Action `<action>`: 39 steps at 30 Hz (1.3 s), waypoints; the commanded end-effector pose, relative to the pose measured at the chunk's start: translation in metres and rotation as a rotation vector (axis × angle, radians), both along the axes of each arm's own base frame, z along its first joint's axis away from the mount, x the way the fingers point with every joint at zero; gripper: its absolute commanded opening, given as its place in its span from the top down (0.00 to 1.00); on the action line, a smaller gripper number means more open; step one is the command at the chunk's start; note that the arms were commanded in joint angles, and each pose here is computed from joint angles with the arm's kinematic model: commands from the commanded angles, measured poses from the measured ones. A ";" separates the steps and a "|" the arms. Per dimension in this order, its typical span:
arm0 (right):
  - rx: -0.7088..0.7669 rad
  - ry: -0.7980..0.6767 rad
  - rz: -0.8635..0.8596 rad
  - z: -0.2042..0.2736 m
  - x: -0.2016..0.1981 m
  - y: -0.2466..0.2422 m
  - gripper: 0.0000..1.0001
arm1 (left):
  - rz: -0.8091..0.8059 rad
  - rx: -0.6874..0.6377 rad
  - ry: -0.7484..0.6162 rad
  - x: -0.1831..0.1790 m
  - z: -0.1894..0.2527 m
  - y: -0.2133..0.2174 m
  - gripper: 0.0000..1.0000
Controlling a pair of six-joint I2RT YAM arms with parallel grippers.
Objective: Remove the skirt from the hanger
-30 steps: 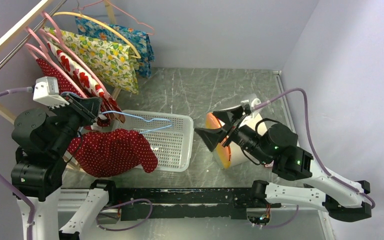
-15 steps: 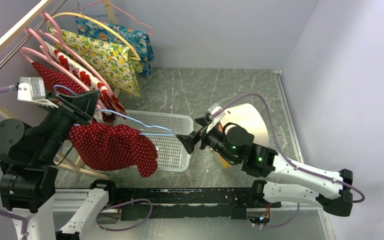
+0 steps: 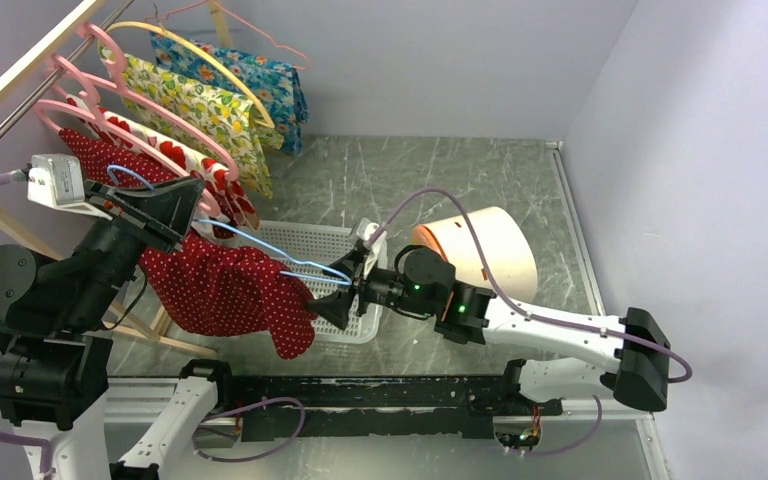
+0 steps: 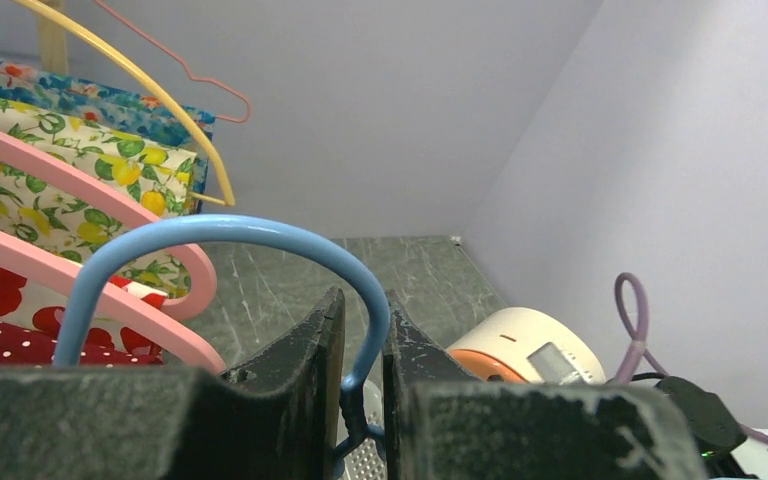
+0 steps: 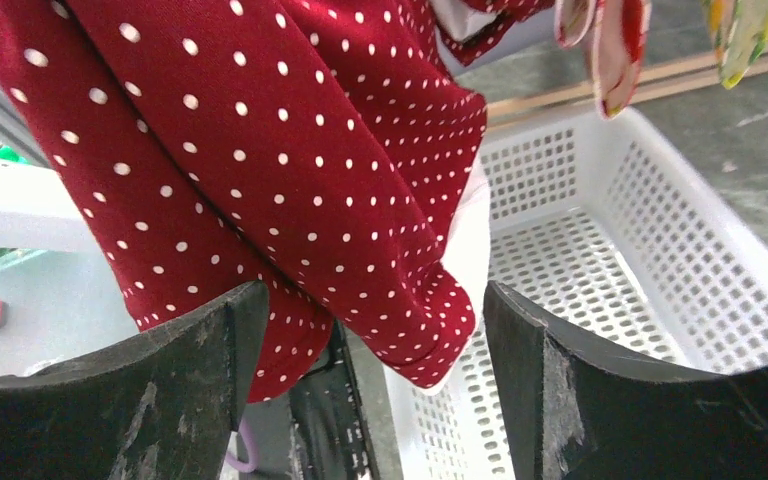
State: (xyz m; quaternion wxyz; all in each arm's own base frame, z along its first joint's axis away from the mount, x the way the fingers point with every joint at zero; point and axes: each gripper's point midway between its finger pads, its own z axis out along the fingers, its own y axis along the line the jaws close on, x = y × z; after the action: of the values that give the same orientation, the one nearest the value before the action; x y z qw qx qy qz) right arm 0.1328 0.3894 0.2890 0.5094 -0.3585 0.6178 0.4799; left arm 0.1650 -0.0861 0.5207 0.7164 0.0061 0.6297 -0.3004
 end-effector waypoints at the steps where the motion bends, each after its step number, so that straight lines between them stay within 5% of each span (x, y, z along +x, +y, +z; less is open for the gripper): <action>1: 0.085 0.013 0.077 0.019 -0.009 0.014 0.19 | -0.032 -0.007 -0.082 -0.007 0.022 -0.005 0.93; 15: 0.189 0.022 0.128 0.037 -0.005 0.049 0.22 | -0.120 -0.026 -0.063 -0.005 0.010 -0.019 0.93; 20: 0.231 0.003 0.073 0.055 0.008 0.053 0.33 | -0.144 0.019 -0.044 -0.006 0.001 -0.023 0.93; 25: 0.259 -0.012 0.143 0.064 -0.002 0.061 0.27 | -0.160 0.041 -0.038 -0.009 -0.005 -0.025 0.93; 29: 0.311 -0.007 0.189 0.073 -0.010 0.061 0.45 | -0.158 0.055 -0.025 -0.008 -0.012 -0.024 0.93; 35: 0.336 -0.052 0.140 0.102 -0.002 0.058 0.87 | -0.156 0.095 0.001 -0.006 -0.025 -0.024 0.93; 39: 0.341 -0.077 0.017 0.125 0.021 0.049 0.94 | -0.166 0.149 -0.023 -0.012 -0.033 -0.024 0.93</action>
State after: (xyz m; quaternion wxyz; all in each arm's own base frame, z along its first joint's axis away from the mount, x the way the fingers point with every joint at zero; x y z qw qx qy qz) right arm 0.1330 0.4529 0.3649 0.5222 -0.3293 0.5222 0.5884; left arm 0.1644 -0.1087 0.4880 0.6796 0.0731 0.6529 -0.3264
